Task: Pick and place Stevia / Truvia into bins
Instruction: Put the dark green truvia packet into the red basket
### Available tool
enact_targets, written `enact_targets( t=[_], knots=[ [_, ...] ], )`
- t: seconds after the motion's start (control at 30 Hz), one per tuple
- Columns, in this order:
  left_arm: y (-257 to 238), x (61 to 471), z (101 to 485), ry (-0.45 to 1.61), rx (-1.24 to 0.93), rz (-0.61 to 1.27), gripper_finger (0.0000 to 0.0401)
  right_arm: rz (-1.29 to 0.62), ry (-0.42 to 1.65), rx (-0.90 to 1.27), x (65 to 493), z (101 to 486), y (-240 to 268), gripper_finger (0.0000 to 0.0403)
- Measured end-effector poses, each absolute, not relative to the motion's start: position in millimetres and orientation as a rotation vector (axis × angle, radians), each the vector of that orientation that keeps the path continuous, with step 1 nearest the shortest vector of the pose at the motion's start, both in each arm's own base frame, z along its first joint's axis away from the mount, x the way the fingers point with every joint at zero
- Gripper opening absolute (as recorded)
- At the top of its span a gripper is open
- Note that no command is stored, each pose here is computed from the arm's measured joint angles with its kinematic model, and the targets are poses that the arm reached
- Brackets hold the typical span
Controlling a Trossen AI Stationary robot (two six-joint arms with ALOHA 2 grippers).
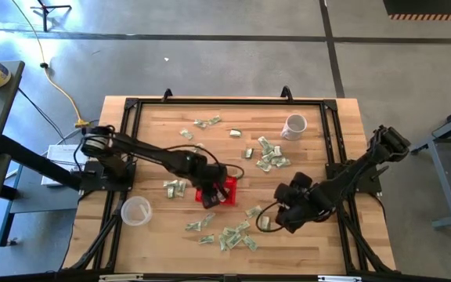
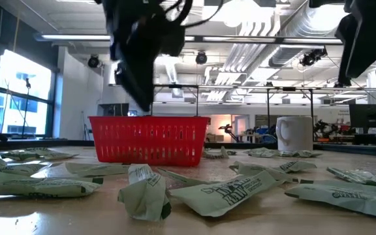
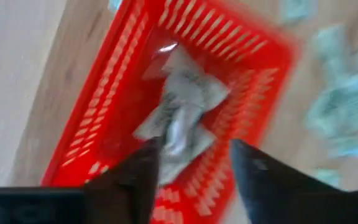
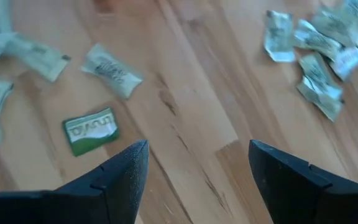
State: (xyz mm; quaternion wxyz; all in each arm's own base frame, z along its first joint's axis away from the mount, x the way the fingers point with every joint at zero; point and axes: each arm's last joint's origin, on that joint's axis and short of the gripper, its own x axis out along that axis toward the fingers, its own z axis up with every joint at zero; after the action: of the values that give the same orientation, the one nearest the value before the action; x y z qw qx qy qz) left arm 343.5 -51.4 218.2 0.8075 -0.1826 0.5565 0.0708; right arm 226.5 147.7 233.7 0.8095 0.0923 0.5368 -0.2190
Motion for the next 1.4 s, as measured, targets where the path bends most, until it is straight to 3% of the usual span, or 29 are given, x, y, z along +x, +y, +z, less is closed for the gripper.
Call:
enact_targets(
  t=[0.17, 0.33, 0.67, 0.87, 1.1, 1.23, 1.4],
  knots=[
    [-49, 328, 253, 1.239, -0.442, 0.214, 0.0314, -0.333, 1.153, 0.146, 235, 230, 156, 0.0268],
    [-42, 304, 278, 1.237, -0.339, 0.395, 0.0327, -0.507, 1.137, 0.400, 250, 208, 161, 0.0268],
    [-38, 291, 288, 1.236, -0.193, 0.383, 0.0277, -0.571, 1.177, 0.864, 284, 158, 193, 0.0268],
    [-38, 292, 289, 1.244, -0.094, 0.309, 0.0246, -0.709, 1.229, 0.849, 294, 151, 197, 0.0268],
    [-37, 291, 289, 1.262, 0.029, 0.252, 0.0221, -0.840, 1.336, 0.871, 311, 115, 201, 0.0262],
    [-37, 291, 288, 1.273, 0.054, 0.236, 0.0210, -0.876, 1.353, 0.881, 318, 114, 200, 0.0207],
    [-37, 290, 288, 1.282, 0.064, 0.231, 0.0201, -0.889, 1.360, 0.780, 322, 127, 189, 0.0063]
  ],
)
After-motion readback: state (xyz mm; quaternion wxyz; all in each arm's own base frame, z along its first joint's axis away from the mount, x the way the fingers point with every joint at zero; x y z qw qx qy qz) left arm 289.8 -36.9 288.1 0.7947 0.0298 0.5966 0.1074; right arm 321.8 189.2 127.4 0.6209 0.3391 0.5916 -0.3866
